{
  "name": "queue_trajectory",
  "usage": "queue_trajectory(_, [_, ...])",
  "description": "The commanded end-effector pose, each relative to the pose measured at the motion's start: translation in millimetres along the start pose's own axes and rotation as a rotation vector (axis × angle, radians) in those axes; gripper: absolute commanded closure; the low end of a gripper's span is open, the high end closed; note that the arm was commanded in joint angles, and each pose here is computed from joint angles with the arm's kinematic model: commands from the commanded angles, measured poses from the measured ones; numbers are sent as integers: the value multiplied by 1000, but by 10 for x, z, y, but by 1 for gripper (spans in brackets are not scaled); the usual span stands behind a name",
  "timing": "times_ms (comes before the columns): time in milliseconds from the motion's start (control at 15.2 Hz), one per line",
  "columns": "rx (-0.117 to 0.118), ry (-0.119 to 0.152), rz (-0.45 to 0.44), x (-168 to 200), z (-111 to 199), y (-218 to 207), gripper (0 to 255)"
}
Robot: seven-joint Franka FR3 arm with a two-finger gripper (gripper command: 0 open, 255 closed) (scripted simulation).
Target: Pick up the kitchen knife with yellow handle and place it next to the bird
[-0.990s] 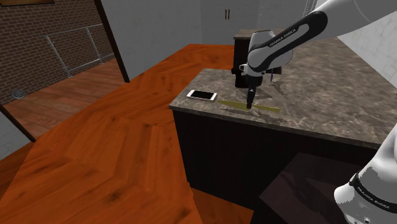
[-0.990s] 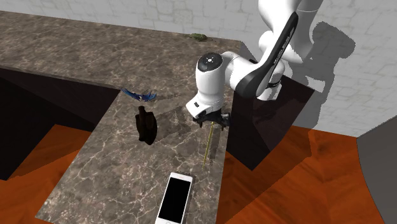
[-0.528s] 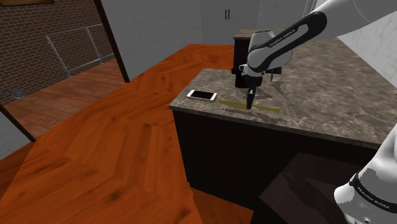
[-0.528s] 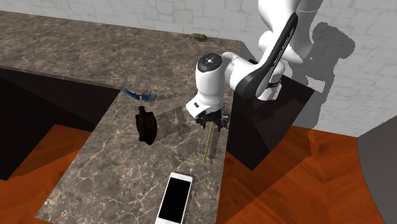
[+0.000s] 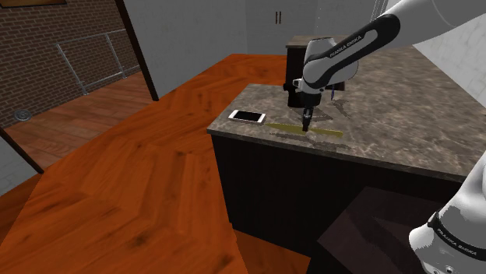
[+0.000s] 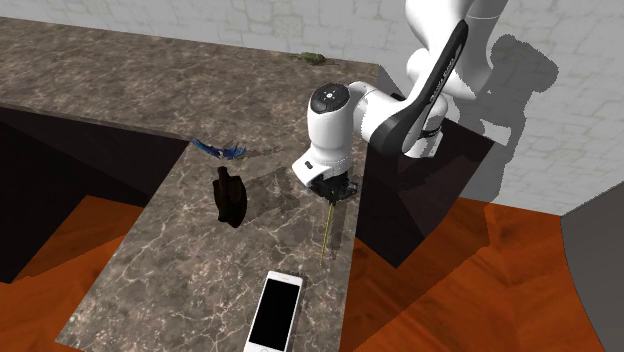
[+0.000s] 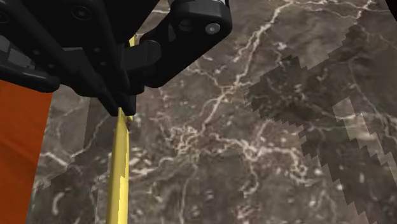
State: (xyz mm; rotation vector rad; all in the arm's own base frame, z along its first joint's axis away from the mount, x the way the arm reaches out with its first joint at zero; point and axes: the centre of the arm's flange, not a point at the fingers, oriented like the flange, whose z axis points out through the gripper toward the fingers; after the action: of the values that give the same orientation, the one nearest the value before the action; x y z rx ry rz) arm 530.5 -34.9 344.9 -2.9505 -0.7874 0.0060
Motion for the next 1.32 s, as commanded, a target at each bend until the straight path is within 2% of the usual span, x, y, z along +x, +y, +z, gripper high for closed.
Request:
queue_trajectory(0, [0,0,0,0,0,0,255])
queue_trajectory(66, [0,0,0,0,0,0,0])
queue_trajectory(264, [57,86,-5,100,-311,122,0])
queue_trajectory(330, [60,90,-5,104,-325,128,0])
queue_trajectory(792, [60,90,-5,140,73,104,0])
queue_trajectory(1254, [60,90,-5,140,73,104,0])
